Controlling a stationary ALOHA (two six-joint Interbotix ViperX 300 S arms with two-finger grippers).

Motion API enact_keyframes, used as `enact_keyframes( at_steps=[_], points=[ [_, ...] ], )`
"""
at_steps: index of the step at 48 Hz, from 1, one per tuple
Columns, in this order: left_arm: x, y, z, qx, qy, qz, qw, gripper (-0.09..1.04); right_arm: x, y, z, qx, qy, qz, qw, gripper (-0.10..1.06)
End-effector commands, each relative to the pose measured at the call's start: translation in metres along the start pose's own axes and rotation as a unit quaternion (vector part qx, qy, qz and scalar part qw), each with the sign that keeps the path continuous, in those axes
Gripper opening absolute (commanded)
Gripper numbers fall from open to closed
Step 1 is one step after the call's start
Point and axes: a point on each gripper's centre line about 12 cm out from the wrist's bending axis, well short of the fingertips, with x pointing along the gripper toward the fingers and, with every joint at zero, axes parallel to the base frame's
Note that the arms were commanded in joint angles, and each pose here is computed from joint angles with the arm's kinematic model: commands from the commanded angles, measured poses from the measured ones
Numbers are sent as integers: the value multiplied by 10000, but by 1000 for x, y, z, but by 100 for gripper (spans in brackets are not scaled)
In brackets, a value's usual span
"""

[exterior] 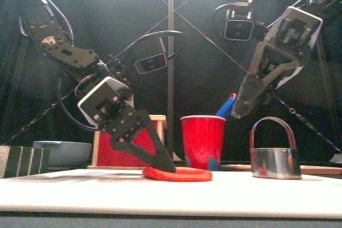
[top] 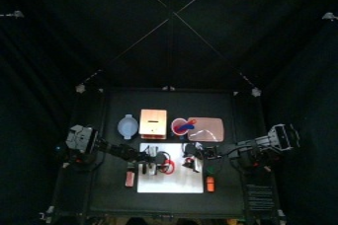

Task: Get the cutter from the drawer then cut the dough then place the extra dough in the bowl
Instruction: Place the extra dough in the bowl

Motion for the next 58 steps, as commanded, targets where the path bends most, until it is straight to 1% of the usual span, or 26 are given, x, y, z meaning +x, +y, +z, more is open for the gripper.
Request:
enact_keyframes(
  at_steps=[1, 4, 7, 9, 12, 17, 23, 30, 33, 36, 39, 42, 45, 49, 53, 56, 58],
  points=[
    [-2, -1, 5, -11, -41, -25, 10000, 58, -3, 3, 14, -1, -211, 44, 9998, 86],
    [-8, 0, 16, -26, -251, -10, 9997, 57, -3, 3, 14, -1, -211, 44, 9998, 86],
    [-20, 0, 34, -28, -610, 9, 9981, 57, -3, 3, 13, -1, -204, 42, 9998, 86],
    [-33, 1, 49, -16, -926, 33, 9957, 57, -3, 3, 14, -1, -211, 44, 9998, 86],
    [-50, 5, 61, -4, -1229, 63, 9924, 57, -3, 3, 13, -1, -204, 42, 9998, 86],
    [-75, 13, 61, 29, -1429, 130, 9897, 57, -3, 1, 15, 19, -226, 23, 9997, 86],
    [-111, 37, 68, 74, -1784, 378, 9832, 57, -3, -1, 17, 38, -247, 5, 9997, 86],
    [-164, 83, 69, -25, -2172, 1028, 9707, 57, -3, 0, 19, -1, -277, 13, 9996, 86],
    [-188, 99, 67, -112, -2318, 1271, 9644, 58, -3, 0, 19, -3, -278, 8, 9996, 86],
    [-213, 114, 61, -257, -2378, 1512, 9591, 58, -3, -1, 20, -1, -282, -4, 9996, 86],
    [-233, 125, 53, -399, -2414, 1709, 9544, 58, -3, -2, 20, -15, -286, -16, 9996, 86],
    [-251, 135, 38, -555, -2423, 1962, 9485, 58, -3, -4, 21, -77, -298, -35, 9995, 86],
    [-260, 141, 21, -759, -2362, 2156, 9444, 58, -3, -4, 22, -141, -322, -38, 9994, 86],
    [-262, 150, -7, -1166, -2173, 2410, 9387, 58, -4, -2, 29, -276, -465, -16, 9985, 86],
    [-255, 155, -31, -1423, -1882, 2535, 9381, 58, -5, -3, 38, -350, -667, -8, 9972, 86],
    [-249, 154, -43, -1497, -1675, 2521, 9412, 58, -6, -5, 50, -396, -928, -17, 9949, 86],
    [-247, 152, -48, -1523, -1573, 2491, 9434, 58, -8, -4, 58, -467, -1123, 15, 9926, 86]
  ],
)
